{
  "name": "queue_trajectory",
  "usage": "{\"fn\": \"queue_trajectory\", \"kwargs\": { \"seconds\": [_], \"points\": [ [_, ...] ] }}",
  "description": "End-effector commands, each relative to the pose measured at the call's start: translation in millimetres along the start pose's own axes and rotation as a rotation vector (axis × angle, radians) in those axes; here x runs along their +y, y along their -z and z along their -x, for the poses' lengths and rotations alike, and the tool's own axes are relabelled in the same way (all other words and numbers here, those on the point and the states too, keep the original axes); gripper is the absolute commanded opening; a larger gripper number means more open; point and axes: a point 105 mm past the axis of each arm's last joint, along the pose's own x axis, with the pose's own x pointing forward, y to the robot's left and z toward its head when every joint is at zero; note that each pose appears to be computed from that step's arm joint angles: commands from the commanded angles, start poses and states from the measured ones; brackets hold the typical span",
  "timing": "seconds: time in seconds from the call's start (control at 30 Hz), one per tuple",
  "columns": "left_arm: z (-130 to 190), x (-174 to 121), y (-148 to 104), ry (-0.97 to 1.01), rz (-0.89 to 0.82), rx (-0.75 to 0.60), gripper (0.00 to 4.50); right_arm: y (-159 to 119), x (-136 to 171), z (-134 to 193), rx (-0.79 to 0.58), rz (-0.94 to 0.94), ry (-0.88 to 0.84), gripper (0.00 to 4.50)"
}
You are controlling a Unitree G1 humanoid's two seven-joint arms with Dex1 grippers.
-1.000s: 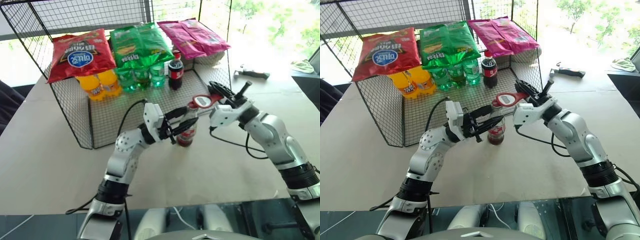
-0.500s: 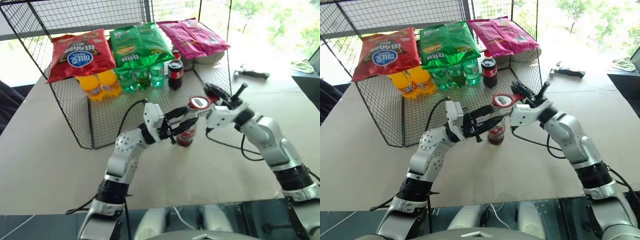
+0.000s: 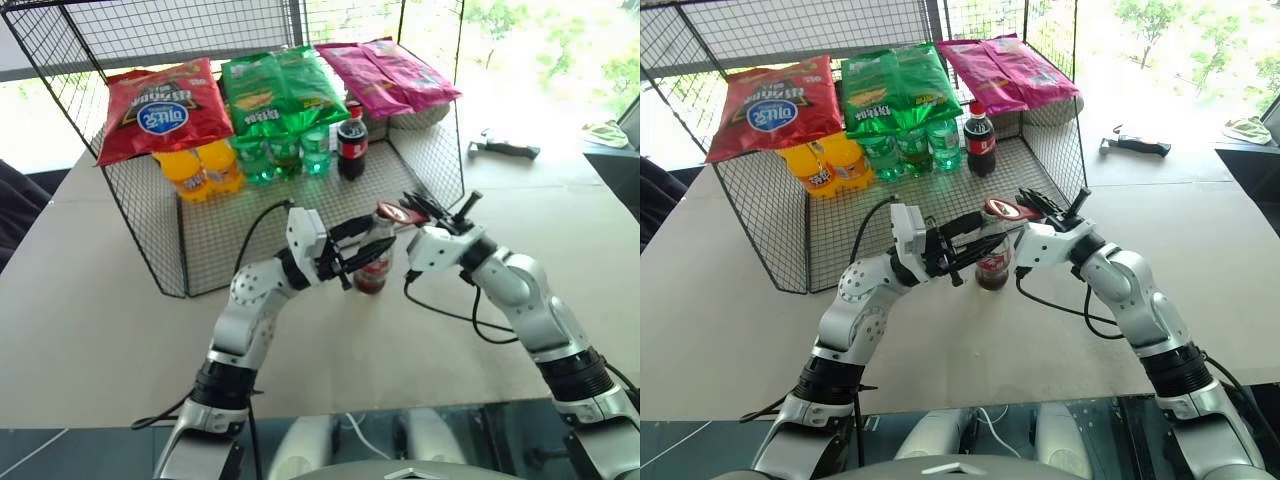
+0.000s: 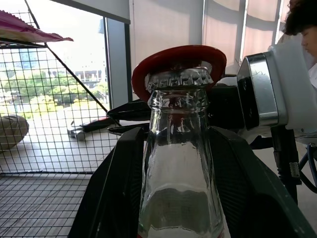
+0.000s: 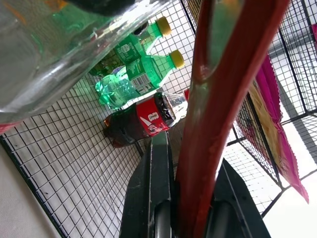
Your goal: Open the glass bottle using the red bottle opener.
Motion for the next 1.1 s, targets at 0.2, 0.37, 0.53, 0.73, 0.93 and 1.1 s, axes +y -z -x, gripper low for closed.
{"fn": "queue_trajectory", "kwargs": {
  "seconds": [0.2, 0.37, 0.53, 0.73, 0.93, 1.1],
  "points": [
    [0, 0, 9, -0.009, 0.020, 0.035, 1.94, -22, -20, -5, -0.097, 0.171, 0.027, 0.00],
    [0, -1, 9, -0.006, 0.022, 0.035, 1.94, -32, -39, -8, -0.140, 0.229, 0.073, 0.00],
    [-1, 0, 10, -0.005, 0.024, 0.033, 1.94, -32, -49, -7, -0.143, 0.241, 0.090, 0.00],
    [-1, 0, 10, -0.004, 0.024, 0.033, 1.94, -27, -53, -8, -0.117, 0.198, 0.114, 0.00],
    [-2, 0, 11, -0.002, 0.024, 0.035, 1.94, -10, -19, -3, -0.043, -0.061, -0.001, 0.00],
    [-2, -1, 11, 0.003, 0.026, 0.034, 1.94, -14, 20, 5, -0.053, -0.160, -0.158, 0.00]
  ]
}}
